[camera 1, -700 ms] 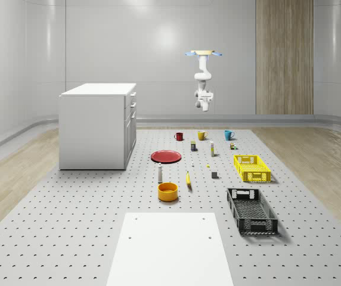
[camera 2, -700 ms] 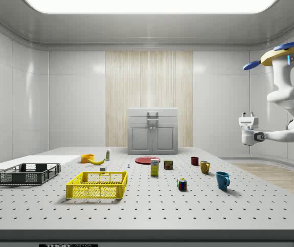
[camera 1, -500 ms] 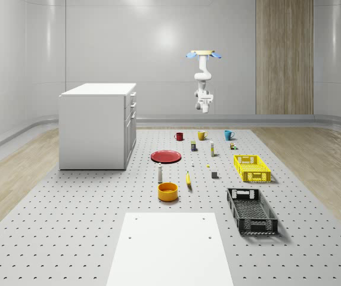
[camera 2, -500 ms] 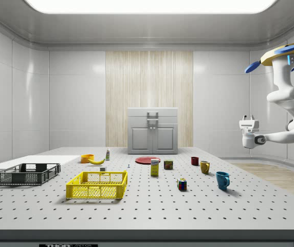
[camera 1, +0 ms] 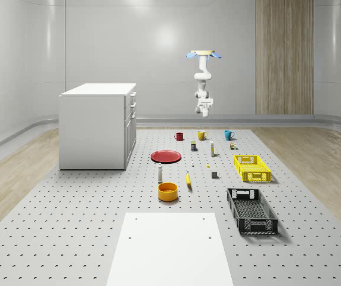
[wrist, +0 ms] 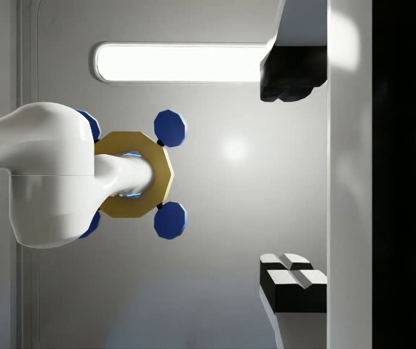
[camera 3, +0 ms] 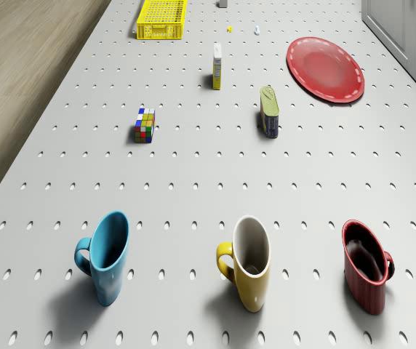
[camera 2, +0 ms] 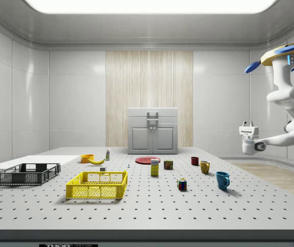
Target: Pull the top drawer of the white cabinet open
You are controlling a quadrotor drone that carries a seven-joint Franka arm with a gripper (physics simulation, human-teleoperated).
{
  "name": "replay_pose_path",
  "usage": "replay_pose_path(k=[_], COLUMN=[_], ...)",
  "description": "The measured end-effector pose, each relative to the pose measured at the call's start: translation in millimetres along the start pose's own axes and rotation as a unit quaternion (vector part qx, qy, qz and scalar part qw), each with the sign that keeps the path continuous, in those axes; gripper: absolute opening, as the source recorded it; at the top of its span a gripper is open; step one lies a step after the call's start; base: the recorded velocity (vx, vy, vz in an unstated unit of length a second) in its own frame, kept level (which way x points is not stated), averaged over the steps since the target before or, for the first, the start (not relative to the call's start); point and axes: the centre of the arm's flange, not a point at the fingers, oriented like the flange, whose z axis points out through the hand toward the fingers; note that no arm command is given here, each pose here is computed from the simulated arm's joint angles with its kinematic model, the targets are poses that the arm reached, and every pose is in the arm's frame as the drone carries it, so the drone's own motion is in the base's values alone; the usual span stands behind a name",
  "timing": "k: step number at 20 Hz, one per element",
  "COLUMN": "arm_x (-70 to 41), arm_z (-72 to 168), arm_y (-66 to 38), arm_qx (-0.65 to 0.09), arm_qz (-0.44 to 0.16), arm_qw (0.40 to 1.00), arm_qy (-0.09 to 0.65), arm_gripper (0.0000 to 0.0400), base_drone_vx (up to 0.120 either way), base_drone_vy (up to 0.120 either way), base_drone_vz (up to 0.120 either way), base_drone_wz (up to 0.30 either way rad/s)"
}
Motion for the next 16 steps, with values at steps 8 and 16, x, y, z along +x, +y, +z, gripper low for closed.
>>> replay_pose_path(k=[8,16], arm_x=[38.8,69.0], arm_z=[6.9,62.9], arm_y=[37.2,66.8], arm_qx=[0.201,0.43], arm_qz=[0.003,0.003], arm_qw=[0.958,0.792], arm_qy=[-0.202,-0.434], arm_gripper=[0.0311,0.0309], base_drone_vx=[0.0,0.09], base_drone_vy=[0.0,-0.11], base_drone_vz=[0.0,0.0], base_drone_wz=[0.0,0.0])
